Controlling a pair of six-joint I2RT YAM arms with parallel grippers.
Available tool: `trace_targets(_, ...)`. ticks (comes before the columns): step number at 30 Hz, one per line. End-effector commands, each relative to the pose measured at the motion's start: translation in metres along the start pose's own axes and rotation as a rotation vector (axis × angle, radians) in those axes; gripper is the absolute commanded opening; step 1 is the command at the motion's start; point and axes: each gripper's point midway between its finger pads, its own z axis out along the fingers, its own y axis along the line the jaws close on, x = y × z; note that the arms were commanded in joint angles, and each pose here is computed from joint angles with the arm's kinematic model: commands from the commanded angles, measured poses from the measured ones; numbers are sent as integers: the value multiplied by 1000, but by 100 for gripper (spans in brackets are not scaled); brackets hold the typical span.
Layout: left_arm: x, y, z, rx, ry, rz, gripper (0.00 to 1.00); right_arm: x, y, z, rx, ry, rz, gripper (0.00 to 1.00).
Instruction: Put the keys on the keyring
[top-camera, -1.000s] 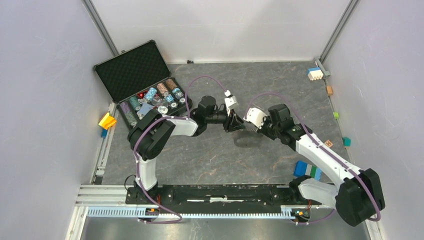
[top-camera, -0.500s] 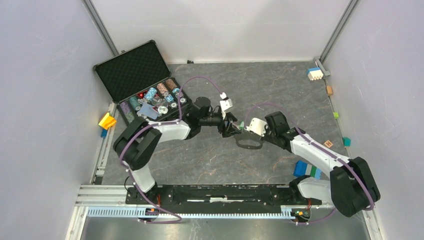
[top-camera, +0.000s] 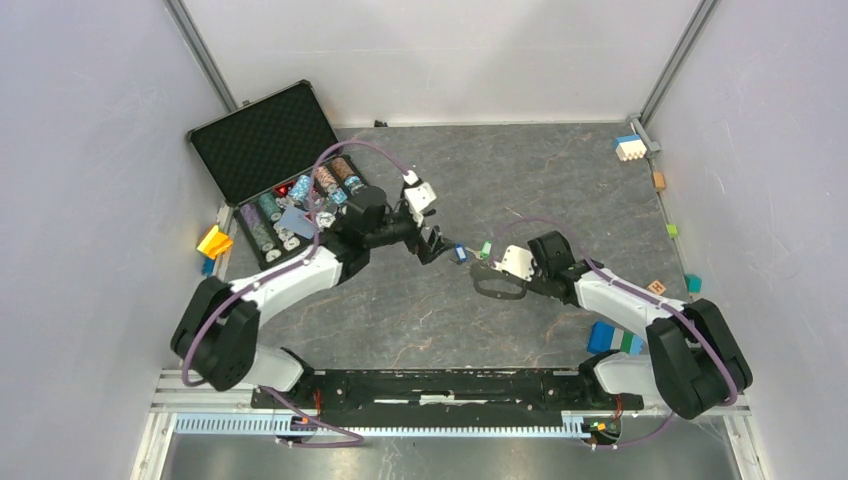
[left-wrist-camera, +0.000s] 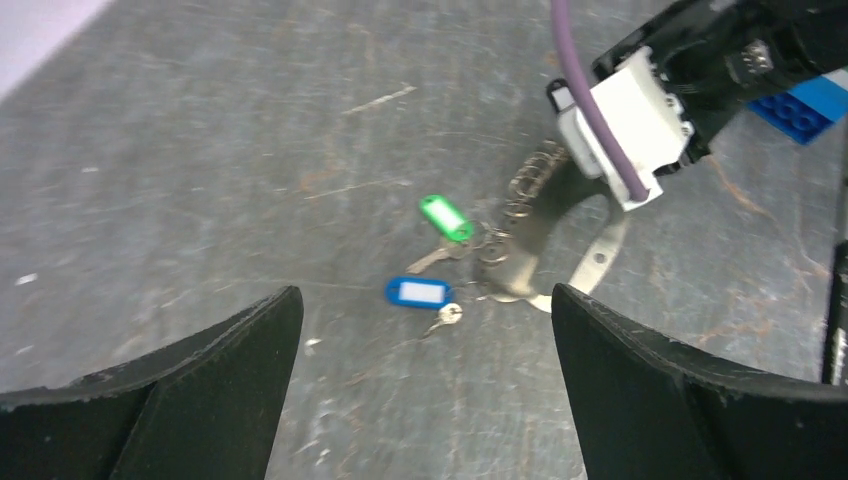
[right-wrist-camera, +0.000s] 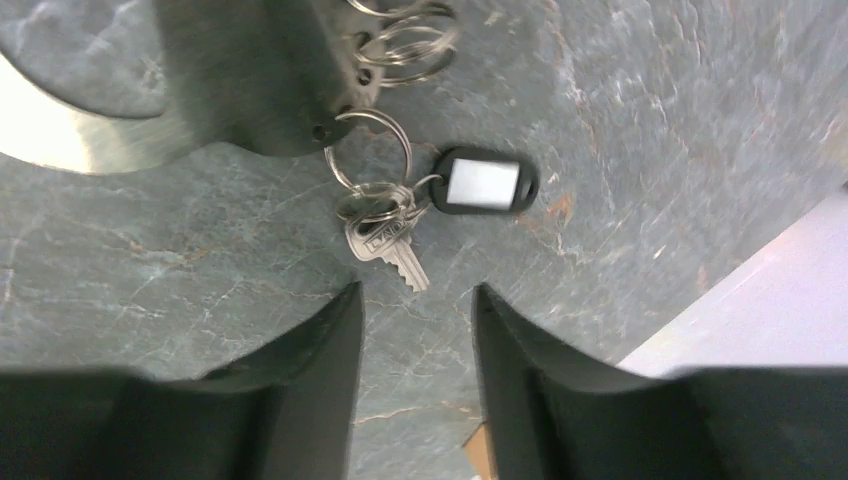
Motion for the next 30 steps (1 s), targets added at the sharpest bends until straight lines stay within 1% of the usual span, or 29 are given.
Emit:
trace_targets(1, -19, 35, -40, -207, 19, 84, 100, -18, -21, -12, 33, -74, 57, 62)
trace_targets(2, -22, 41, -49, -253, 24, 92, 100, -25, -25, -18, 31, -108, 67, 72)
trace_targets(3, -24, 49, -59, -303, 29, 98, 100, -30, -30, -25, 33, -137, 82, 79)
trace_targets(6, -31, 75, -96, -498, 27, 89, 100, -48, -51, -48, 62, -240, 140, 97)
trace_targets(9, -36, 96, -134, -662, 5, 72, 100, -65, -73, -69, 99, -349, 225, 98)
trace_targets(13, -38, 108, -175, -786, -25, 24, 100, -83, -99, -92, 151, -479, 370, 98)
trace_targets(16, -43, 111, -199, -853, -91, -4, 100, -95, -111, -106, 182, -574, 441, 98)
trace_targets(20, -45, 115, -222, -924, -153, -22, 100, -100, -127, -122, 254, -650, 517, 98)
trace_targets(24, -44, 115, -241, -986, -170, -55, 100, -89, -141, -136, 380, -700, 607, 98)
trace_targets(26, -46, 109, -247, -986, -172, -51, 100, -85, -145, -147, 438, -755, 652, 98)
trace_targets(28, -51, 102, -255, -987, -198, -41, 100, -80, -147, -158, 491, -818, 699, 98)
trace_targets(30, -52, 97, -259, -990, -213, -41, 100, -77, -144, -164, 510, -854, 714, 98)
